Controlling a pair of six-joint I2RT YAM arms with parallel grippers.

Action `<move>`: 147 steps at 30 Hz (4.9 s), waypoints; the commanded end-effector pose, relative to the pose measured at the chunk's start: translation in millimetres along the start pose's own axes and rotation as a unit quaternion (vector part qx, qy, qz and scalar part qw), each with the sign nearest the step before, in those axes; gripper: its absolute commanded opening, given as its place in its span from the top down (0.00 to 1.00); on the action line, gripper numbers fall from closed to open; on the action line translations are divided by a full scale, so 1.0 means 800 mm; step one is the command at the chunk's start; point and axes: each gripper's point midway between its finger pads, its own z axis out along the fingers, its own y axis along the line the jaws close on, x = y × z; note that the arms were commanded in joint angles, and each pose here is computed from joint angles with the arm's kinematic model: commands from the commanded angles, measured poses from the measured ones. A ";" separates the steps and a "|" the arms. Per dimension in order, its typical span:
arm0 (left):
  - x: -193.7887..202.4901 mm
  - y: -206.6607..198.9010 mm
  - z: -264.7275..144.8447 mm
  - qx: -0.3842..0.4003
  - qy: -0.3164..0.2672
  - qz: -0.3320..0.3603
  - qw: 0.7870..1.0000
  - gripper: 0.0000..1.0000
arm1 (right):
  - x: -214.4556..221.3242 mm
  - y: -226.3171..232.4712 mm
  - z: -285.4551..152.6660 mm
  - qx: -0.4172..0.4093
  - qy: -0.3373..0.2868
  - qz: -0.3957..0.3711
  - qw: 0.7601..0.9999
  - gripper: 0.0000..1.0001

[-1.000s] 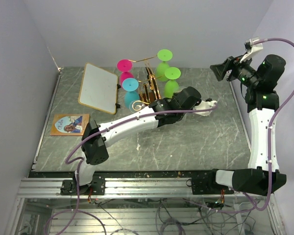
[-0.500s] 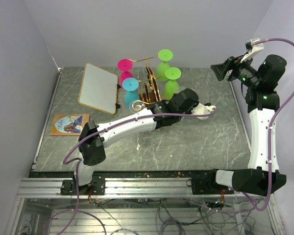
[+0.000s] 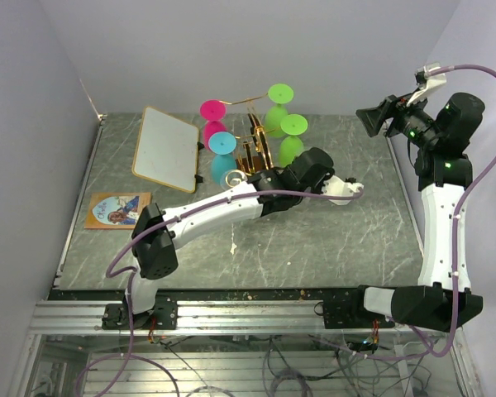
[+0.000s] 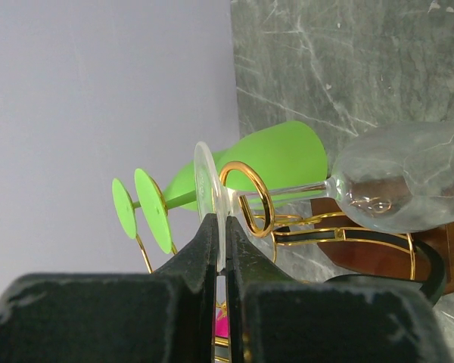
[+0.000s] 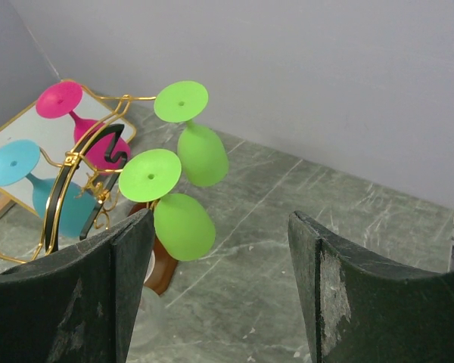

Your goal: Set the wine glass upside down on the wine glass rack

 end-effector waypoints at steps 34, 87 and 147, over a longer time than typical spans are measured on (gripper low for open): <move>-0.037 0.052 -0.035 -0.042 -0.107 -0.001 0.993 0.93 | -0.017 -0.002 -0.022 0.010 -0.027 -0.005 1.000 0.29; -0.023 0.007 -0.079 0.039 -0.093 -0.066 0.993 0.66 | -0.004 -0.012 -0.023 0.018 -0.023 -0.001 1.000 0.28; 0.424 0.080 -0.447 -0.419 0.082 -0.608 0.670 0.00 | 0.082 -0.012 -0.098 0.198 0.061 -0.095 0.974 0.00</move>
